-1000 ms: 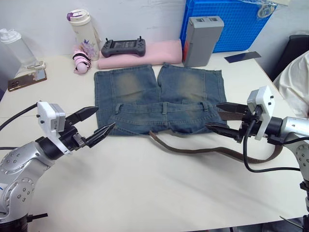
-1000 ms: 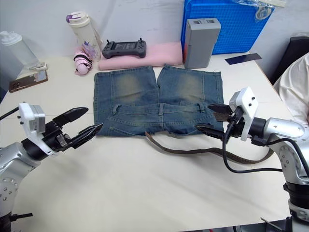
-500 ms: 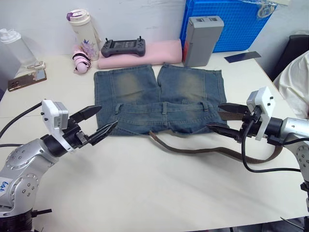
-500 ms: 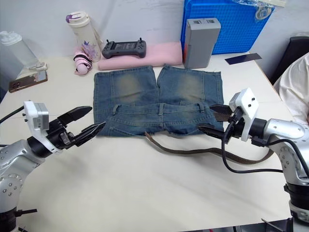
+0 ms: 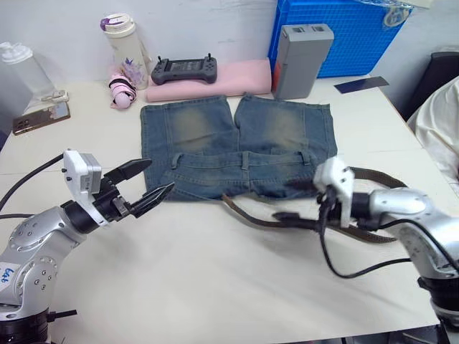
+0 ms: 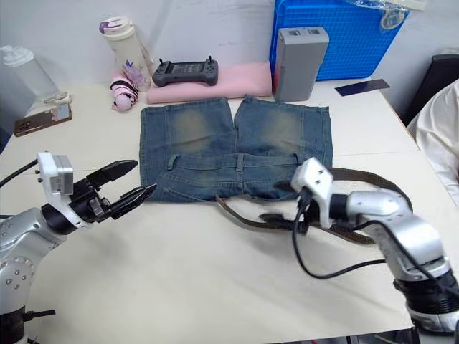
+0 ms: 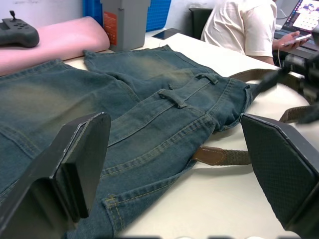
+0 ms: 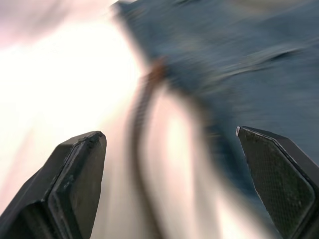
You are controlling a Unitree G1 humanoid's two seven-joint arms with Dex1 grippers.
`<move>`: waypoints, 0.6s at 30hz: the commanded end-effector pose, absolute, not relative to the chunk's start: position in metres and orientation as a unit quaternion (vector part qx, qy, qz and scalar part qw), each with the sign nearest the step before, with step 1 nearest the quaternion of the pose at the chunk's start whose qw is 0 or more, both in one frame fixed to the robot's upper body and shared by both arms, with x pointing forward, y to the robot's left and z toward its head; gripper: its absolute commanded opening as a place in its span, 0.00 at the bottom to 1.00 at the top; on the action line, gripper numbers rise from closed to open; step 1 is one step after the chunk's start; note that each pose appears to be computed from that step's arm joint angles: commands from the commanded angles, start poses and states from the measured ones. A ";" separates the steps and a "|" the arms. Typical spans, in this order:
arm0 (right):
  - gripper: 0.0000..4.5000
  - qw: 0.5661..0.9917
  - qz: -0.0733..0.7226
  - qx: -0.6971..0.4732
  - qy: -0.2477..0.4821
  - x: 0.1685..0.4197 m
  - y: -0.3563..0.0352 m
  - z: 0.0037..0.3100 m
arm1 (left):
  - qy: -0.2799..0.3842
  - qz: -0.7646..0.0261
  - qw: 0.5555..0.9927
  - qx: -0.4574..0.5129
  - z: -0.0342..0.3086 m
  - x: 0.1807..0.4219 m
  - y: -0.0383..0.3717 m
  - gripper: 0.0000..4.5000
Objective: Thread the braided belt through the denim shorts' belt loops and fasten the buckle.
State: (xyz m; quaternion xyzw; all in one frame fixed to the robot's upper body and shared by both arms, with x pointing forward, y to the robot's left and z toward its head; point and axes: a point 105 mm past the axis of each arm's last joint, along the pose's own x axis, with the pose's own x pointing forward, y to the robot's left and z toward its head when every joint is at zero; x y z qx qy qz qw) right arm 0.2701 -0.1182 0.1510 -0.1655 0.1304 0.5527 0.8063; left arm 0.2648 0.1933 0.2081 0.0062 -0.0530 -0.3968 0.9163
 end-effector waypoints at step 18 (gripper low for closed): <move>0.01 0.742 0.585 -0.276 0.177 0.265 -0.116 0.116 | -0.028 -0.509 0.859 0.050 0.203 0.248 0.158 1.00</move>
